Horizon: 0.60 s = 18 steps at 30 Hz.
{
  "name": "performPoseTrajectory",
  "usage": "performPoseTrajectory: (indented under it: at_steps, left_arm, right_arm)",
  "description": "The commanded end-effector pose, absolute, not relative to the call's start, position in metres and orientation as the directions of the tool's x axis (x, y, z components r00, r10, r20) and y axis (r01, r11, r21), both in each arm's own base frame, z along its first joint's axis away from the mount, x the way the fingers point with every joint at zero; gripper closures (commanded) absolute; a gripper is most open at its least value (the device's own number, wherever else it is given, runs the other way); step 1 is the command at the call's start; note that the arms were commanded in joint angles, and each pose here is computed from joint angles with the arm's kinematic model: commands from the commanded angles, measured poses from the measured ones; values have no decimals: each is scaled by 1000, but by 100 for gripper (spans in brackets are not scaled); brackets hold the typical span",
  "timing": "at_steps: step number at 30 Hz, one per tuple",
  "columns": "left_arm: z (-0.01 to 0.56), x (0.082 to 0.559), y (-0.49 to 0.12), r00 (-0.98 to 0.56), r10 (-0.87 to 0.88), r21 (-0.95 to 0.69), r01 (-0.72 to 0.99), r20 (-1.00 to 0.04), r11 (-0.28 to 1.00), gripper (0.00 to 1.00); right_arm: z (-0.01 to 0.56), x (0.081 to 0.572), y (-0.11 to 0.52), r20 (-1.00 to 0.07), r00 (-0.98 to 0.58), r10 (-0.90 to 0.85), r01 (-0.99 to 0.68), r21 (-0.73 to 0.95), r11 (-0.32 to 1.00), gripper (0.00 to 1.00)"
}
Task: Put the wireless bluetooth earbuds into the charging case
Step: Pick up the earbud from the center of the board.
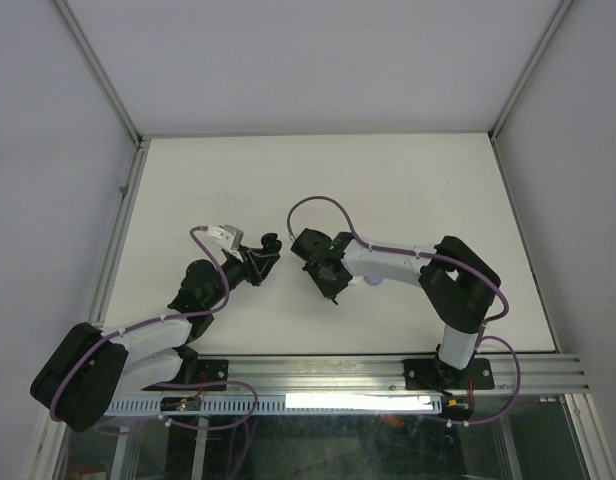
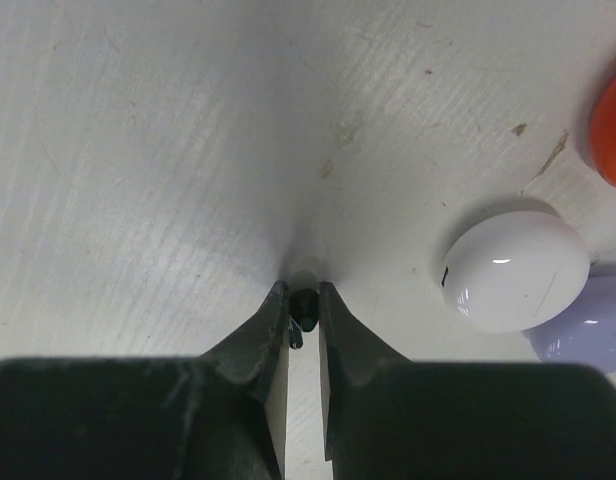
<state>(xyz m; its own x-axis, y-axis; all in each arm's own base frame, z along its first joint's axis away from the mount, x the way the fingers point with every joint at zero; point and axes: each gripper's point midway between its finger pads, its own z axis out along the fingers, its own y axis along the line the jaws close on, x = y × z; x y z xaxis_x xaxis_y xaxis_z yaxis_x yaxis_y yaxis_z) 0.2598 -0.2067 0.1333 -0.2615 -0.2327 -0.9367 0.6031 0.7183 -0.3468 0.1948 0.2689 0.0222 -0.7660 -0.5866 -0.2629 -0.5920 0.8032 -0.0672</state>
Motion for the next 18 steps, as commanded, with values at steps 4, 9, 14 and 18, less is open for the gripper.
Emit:
performPoseTrajectory:
  at_steps: [4,9,14,18]
  left_arm:
    - [170,252,-211,-147,-306,-321,684,-940,655,100]
    - [177,246,-214,-120,-314,-301,717,-942,628,100]
    - [186,238,-217,-80,-323,-268,757,-943,596,100]
    - [193,232,-220,-51,-328,-239,791,-943,564,100]
  right_arm:
    - [69,200,284,-433,-728,-532,-596,16,803,90]
    - [99,211,291,-560,-685,-466,-595,62,801,90]
    - [144,225,301,-709,-595,-378,-610,93,787,91]
    - [184,233,306,-811,-509,-288,-622,115,775,91]
